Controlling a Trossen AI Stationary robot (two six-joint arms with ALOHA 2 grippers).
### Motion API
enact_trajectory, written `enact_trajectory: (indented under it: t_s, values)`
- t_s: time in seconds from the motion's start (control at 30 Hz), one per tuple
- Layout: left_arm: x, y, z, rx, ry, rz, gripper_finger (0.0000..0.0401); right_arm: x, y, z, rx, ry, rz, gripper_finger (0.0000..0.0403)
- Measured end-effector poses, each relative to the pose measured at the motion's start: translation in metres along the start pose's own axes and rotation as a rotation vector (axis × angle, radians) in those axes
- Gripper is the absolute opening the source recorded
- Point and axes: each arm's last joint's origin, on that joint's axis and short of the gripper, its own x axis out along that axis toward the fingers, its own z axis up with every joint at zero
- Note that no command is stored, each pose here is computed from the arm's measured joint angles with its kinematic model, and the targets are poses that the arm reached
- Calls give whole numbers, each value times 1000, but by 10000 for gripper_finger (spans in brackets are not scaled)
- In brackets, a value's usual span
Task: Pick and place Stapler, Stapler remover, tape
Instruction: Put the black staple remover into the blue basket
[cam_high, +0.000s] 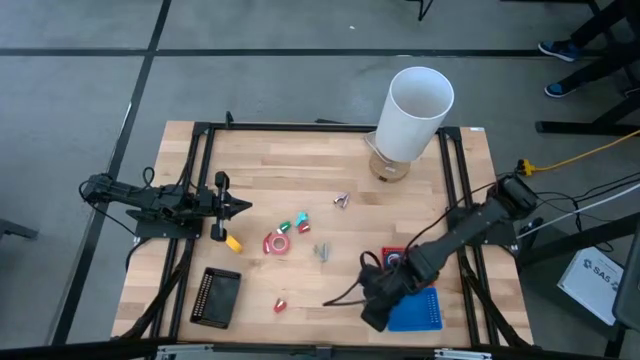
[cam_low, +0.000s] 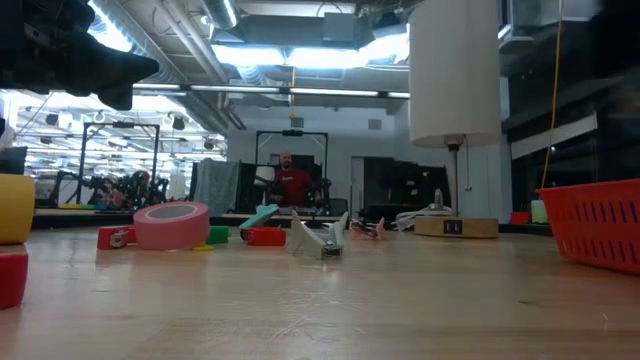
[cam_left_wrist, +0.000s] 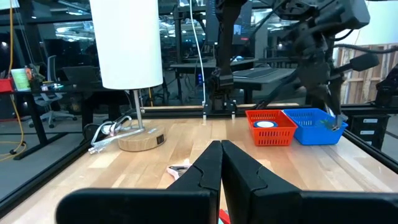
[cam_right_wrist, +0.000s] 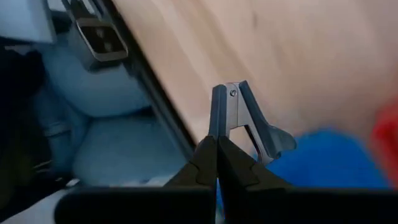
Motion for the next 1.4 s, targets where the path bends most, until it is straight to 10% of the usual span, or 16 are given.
enact_trajectory:
  t_s: [1.4]
  values:
    - [0,0,0,0,0,0,4,-8,-17,-27,249,155,-210,0]
